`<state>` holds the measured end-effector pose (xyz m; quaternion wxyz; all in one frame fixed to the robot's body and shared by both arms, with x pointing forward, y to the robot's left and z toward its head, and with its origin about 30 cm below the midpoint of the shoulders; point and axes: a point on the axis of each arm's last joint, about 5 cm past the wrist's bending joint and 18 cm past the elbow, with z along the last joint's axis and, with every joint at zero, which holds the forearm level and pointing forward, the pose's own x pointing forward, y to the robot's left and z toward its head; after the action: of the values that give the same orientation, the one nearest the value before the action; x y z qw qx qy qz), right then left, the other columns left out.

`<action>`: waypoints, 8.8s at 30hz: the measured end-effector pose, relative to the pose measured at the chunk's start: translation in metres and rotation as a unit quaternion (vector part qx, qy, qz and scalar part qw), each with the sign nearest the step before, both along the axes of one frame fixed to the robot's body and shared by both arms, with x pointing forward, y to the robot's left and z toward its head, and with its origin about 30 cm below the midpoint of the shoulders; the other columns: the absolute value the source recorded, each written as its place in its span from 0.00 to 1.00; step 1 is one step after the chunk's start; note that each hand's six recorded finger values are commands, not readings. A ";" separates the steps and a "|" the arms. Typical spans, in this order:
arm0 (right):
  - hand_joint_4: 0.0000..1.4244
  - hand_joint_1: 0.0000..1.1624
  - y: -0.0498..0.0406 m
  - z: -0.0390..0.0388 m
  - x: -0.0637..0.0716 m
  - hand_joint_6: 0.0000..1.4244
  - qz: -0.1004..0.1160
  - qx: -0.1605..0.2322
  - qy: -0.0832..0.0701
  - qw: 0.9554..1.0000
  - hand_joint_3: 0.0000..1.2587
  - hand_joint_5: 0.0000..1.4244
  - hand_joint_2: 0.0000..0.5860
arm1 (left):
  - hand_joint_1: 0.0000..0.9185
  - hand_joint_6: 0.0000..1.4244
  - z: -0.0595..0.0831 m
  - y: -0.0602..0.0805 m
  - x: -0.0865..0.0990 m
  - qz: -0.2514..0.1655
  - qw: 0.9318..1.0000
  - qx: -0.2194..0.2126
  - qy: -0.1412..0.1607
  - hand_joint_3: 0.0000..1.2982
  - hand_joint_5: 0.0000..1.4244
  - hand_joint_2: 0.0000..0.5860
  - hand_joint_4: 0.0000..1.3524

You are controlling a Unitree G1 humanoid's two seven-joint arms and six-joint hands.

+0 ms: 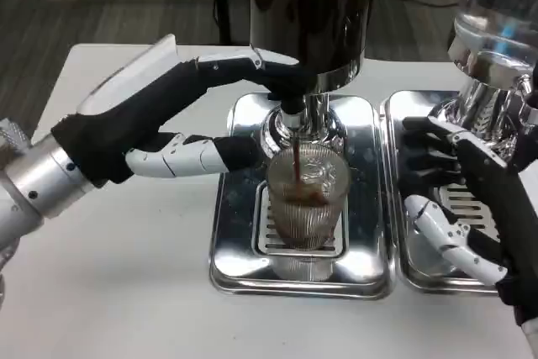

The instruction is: Grasp the cup under the faucet to collect the drink, then remove the cup.

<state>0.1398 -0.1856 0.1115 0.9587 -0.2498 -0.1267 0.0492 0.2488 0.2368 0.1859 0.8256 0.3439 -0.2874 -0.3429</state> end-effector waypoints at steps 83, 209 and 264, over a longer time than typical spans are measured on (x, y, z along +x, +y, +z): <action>0.00 0.44 0.0349 -0.0269 0.050 0.12 0.102 0.002 0.132 0.986 0.00 0.00 0.30 | 0.00 0.19 0.005 0.020 -0.001 0.065 0.997 -0.029 -0.016 0.25 0.25 0.14 0.25; 0.46 0.61 0.0377 -0.0307 0.035 0.75 -0.100 -0.095 -0.073 0.988 0.48 0.60 0.36 | 0.00 0.18 -0.034 0.029 -0.026 0.072 0.994 0.009 0.078 0.27 0.23 0.22 0.23; 0.50 0.62 0.0294 0.0052 -0.047 0.81 -0.033 -0.088 -0.047 0.994 0.50 0.63 0.38 | 0.00 0.16 -0.045 0.045 -0.090 0.011 0.994 0.087 0.057 0.18 0.12 0.22 0.11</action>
<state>0.0928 -0.1561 0.1167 0.9272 -0.3391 -0.1585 0.0167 0.1592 0.2816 0.1409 0.8111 0.3980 -0.2052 -0.3764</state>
